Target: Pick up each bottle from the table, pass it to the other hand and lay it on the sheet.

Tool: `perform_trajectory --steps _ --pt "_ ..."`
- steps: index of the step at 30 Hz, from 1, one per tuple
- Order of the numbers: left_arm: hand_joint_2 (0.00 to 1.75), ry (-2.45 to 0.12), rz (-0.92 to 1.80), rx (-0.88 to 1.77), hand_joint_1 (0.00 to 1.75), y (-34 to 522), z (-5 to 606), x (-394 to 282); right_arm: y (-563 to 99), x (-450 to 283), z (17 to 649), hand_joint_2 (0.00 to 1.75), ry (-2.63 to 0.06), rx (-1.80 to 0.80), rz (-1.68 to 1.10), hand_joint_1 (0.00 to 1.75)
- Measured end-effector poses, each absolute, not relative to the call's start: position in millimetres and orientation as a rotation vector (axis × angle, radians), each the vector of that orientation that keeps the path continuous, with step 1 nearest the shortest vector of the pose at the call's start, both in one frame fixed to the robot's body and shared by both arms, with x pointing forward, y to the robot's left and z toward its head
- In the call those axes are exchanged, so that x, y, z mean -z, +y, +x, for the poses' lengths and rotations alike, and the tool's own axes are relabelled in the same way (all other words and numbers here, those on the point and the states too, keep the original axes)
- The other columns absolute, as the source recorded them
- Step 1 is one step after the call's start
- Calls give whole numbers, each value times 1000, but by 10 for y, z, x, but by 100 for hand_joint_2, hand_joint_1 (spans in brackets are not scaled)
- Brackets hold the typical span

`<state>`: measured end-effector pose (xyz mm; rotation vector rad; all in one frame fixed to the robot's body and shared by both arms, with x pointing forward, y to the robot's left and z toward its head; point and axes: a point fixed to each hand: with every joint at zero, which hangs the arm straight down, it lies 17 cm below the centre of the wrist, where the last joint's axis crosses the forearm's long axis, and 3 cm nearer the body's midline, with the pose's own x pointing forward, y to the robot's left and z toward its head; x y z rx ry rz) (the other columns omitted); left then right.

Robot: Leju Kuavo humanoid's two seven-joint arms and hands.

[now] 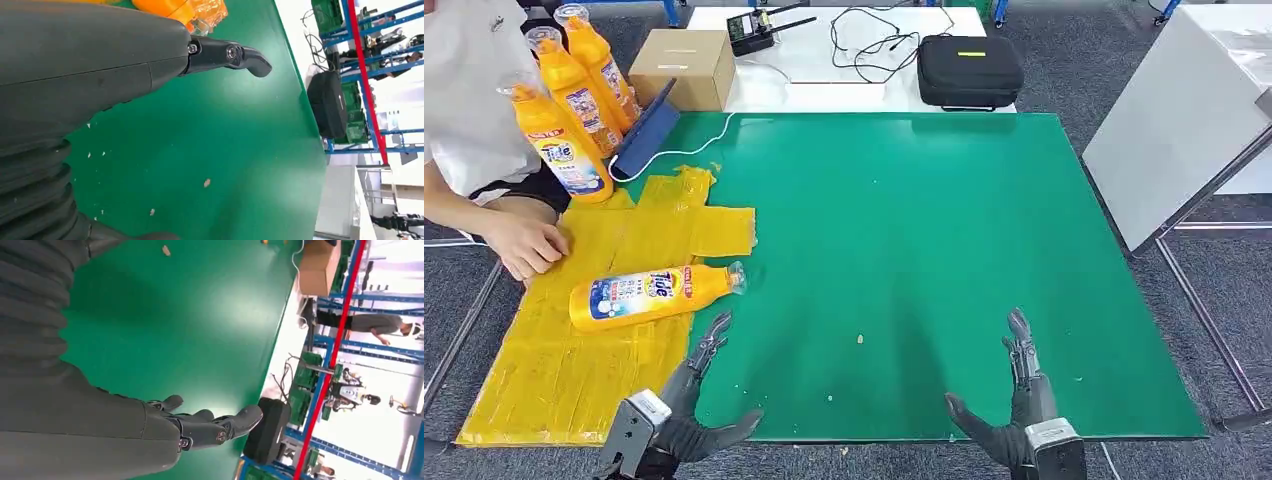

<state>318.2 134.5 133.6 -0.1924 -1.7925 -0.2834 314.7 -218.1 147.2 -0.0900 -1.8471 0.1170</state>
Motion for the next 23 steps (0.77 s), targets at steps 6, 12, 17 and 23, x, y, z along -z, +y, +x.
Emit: perform_trajectory --steps 6,12,17,23 --pt "175 -1794 -189 285 0 1346 3184 -1336 -2189 -1476 3153 175 -1847 -110 -97 0" --pt "175 -1794 -188 285 0 1346 3184 -1336 -2194 -1477 3155 175 -1847 -107 -99 0" --pt "175 -1794 -188 285 0 1348 3185 -1335 -2195 -1478 3156 175 -1847 -104 -99 0" --pt "175 -1794 -188 286 0 1346 3185 -1335 -2205 -1477 3158 175 -1847 -103 -102 0"
